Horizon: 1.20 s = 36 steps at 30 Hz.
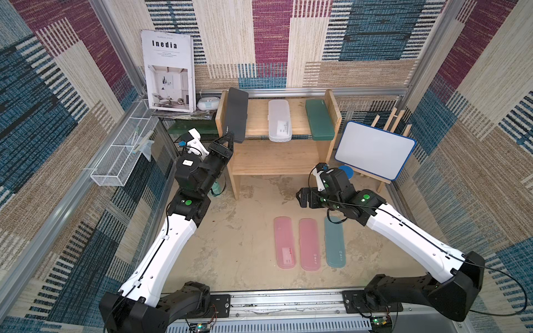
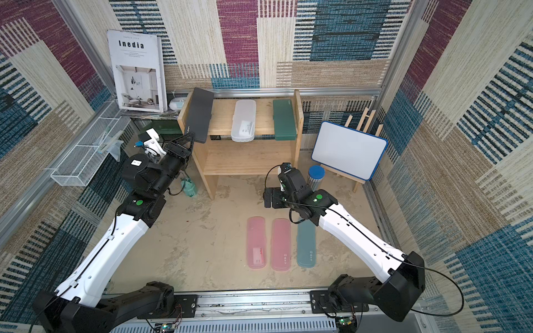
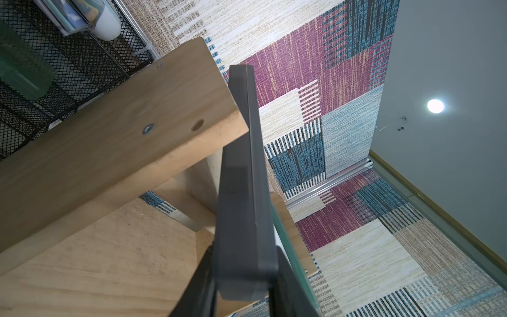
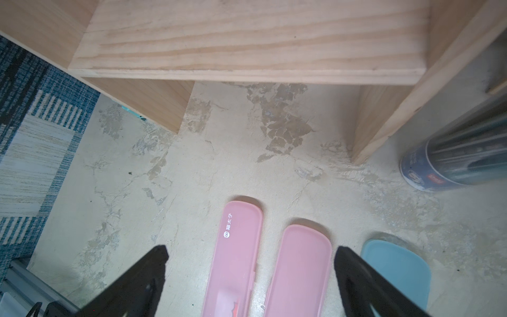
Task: Remove the pencil cases from the shelf
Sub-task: Pick up the pencil case from the shelf.
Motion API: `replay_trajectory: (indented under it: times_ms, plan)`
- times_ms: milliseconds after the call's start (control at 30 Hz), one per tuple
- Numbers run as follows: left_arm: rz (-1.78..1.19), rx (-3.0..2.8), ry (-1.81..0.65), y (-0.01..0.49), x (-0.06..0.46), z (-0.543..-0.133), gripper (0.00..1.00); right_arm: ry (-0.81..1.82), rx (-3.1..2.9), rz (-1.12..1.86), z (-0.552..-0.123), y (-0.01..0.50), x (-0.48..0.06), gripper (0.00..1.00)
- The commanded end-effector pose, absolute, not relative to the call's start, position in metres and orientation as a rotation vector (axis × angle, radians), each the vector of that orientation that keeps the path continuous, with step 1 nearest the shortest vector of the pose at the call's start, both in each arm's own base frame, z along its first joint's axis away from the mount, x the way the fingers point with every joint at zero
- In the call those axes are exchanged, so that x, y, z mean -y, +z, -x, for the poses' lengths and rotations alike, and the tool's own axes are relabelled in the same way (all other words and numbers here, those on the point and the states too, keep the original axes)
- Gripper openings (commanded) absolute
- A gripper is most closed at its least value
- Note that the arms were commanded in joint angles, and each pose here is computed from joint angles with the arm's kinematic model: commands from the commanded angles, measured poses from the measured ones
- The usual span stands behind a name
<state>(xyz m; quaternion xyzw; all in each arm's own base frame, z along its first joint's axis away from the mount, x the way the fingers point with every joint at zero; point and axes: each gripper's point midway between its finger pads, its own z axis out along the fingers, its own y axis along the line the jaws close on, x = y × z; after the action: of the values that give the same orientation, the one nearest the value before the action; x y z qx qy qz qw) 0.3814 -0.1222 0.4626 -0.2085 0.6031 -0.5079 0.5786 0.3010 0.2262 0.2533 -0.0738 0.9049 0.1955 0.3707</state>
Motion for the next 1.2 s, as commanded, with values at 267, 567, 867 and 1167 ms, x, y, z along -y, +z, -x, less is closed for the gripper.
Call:
replay_trajectory:
  times_ms: [267,567,867,1167]
  plan:
    - [-0.016,-1.329,-0.879,0.447,0.13,-0.29,0.26,0.914,-1.937,0.292,-0.274,0.401,-0.261,0.99]
    - [-0.114,-1.337,-0.78,0.414,0.12,-0.238,0.24,1.286,-1.79,0.44,-0.244,0.456,-0.353,0.99]
    - [-0.1,-1.318,-0.705,0.413,0.101,-0.211,0.26,1.398,-1.774,0.494,-0.254,0.469,-0.434,0.99]
    - [-0.101,-1.321,-0.685,0.41,0.097,-0.205,0.27,1.371,-1.84,0.519,-0.267,0.464,-0.481,0.99]
